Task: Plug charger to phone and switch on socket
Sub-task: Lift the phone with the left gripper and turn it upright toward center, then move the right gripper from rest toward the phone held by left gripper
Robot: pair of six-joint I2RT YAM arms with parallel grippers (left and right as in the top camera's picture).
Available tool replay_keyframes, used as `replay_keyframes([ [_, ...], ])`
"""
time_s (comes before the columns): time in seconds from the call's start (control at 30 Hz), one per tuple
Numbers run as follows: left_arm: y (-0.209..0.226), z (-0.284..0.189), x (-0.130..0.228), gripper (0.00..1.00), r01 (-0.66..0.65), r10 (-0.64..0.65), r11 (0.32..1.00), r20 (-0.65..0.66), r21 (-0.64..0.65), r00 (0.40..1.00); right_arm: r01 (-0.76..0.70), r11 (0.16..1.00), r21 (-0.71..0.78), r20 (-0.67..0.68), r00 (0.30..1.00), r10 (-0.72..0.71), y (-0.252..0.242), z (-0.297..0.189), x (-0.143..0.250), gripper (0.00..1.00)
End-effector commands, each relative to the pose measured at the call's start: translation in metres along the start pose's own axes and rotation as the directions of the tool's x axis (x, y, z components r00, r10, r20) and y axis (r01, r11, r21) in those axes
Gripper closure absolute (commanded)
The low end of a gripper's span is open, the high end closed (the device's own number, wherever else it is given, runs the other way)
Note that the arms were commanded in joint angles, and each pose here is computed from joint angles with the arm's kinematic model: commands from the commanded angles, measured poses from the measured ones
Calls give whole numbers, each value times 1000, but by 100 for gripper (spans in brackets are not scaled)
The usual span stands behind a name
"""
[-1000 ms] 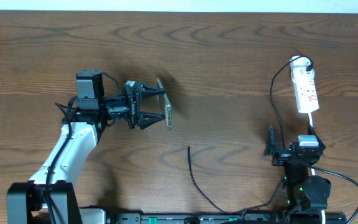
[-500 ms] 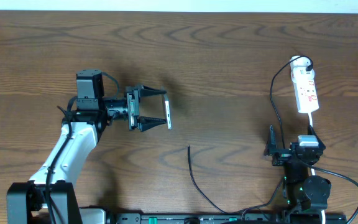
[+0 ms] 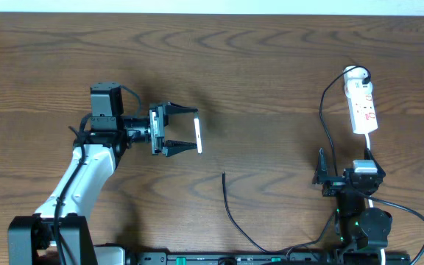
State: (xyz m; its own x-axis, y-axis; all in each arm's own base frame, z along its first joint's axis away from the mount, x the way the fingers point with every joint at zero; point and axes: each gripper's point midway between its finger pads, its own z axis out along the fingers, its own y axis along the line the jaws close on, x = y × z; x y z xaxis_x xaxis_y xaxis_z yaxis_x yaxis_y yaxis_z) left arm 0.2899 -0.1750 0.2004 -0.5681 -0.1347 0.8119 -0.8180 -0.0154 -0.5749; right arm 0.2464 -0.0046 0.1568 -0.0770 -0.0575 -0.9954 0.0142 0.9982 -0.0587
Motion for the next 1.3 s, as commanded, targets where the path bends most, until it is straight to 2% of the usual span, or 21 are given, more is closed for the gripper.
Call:
replay_keyframes([
  [0.0,-9,-2,20,92,-1,1,1000,-58,-6,998,-10,1000,16,-3,1000,10,-3,0,1,1],
  [0.6,-20,-2,21,93,24,-24,1000,-51,6,998,-10,1000,17,6,1000,10,-3,0,-1,1],
  [0.83,-21,-2,18,93,25,-25,1000,-34,14,999,-128,980,-153,2,992,130,25,-2,-4,1],
  [0.93,-21,-2,18,92,25,-24,1000,-31,15,999,-180,947,-268,-13,983,183,45,-7,-8,1],
  [1.03,-24,-2,14,92,16,-16,1000,-8,26,1000,-210,925,-317,-20,976,215,53,-10,-14,1],
  [1.27,-29,-2,5,93,-5,3,999,48,51,999,-209,900,-383,26,971,237,60,-22,-61,1],
])
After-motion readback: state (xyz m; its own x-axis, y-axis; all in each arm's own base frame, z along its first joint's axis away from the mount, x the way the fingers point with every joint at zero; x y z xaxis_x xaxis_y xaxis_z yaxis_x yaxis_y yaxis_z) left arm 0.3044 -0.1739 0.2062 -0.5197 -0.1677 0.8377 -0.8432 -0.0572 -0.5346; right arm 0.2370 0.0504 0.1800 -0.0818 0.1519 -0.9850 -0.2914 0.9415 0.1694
